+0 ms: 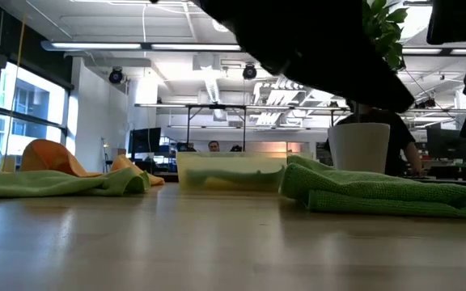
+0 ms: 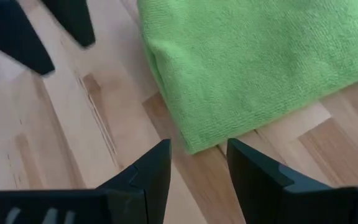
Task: Fold microfiber towels
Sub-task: Put the folded green microfiber towel into the yellow bin
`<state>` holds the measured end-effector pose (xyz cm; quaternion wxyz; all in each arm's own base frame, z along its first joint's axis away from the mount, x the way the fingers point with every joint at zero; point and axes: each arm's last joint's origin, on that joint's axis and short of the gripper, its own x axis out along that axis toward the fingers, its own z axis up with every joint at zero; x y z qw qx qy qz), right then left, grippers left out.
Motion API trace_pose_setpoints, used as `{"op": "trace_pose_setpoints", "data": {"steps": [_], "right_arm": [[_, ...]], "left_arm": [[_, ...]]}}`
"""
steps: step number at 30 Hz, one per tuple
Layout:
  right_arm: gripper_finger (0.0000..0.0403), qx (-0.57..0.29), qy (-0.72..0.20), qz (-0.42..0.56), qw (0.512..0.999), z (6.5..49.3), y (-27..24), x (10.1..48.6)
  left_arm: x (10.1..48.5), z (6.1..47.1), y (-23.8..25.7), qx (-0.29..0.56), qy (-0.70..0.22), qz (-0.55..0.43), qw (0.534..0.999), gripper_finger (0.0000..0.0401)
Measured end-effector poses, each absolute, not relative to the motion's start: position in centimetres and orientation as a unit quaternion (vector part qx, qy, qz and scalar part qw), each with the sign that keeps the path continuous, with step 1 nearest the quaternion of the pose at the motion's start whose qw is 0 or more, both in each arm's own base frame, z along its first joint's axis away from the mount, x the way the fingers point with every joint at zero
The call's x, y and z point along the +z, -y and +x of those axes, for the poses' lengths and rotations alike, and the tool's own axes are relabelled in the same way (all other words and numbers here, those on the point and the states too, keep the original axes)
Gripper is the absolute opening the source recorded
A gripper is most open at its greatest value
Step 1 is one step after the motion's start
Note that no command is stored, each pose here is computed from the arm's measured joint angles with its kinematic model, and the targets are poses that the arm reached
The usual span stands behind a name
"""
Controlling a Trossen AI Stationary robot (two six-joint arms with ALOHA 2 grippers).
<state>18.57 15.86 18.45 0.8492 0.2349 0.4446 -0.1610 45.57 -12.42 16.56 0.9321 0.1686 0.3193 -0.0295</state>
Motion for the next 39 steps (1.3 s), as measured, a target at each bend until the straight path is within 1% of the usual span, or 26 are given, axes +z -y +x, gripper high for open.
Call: {"op": "trace_pose_setpoints", "data": {"steps": [7,9,11,15,22,30,32,34,39], "right_arm": [[0.0149,-0.167,-0.427,0.270,0.847,18.0,-14.9,17.7],[0.0149,-0.166,-0.427,0.269,0.847,17.9,-14.7,17.8],[0.0149,-0.164,-0.421,0.271,0.850,18.1,-14.6,17.9],[0.0149,-0.165,-0.416,0.269,0.853,18.4,-14.3,18.0],[0.0149,-0.169,-0.414,0.263,0.855,18.7,-13.7,18.2],[0.0149,-0.178,-0.412,0.266,0.853,19.0,-13.3,18.2],[0.0149,-0.178,-0.411,0.266,0.853,19.0,-13.3,18.2],[0.0149,-0.178,-0.411,0.266,0.853,19.0,-13.3,18.2],[0.0149,-0.178,-0.411,0.267,0.853,19.0,-13.3,18.2]], "left_arm": [[14.4,46.6,10.6,0.000,-0.327,0.170,0.930,0.0186],[13.9,47.1,9.8,0.008,-0.320,0.160,0.934,0.0186],[13.2,47.0,9.1,0.014,-0.338,0.152,0.929,0.0186],[12.1,47.3,8.3,-0.001,-0.353,0.112,0.929,0.0186],[11.3,47.4,8.1,-0.009,-0.360,0.106,0.927,0.0186],[10.1,47.0,7.1,0.020,-0.405,0.080,0.911,0.0182],[10.1,47.0,7.1,0.024,-0.408,0.072,0.910,0.0167],[10.0,46.9,7.1,0.025,-0.410,0.071,0.909,0.0141],[10.1,46.7,7.3,0.029,-0.416,0.061,0.907,0.0040]]}}
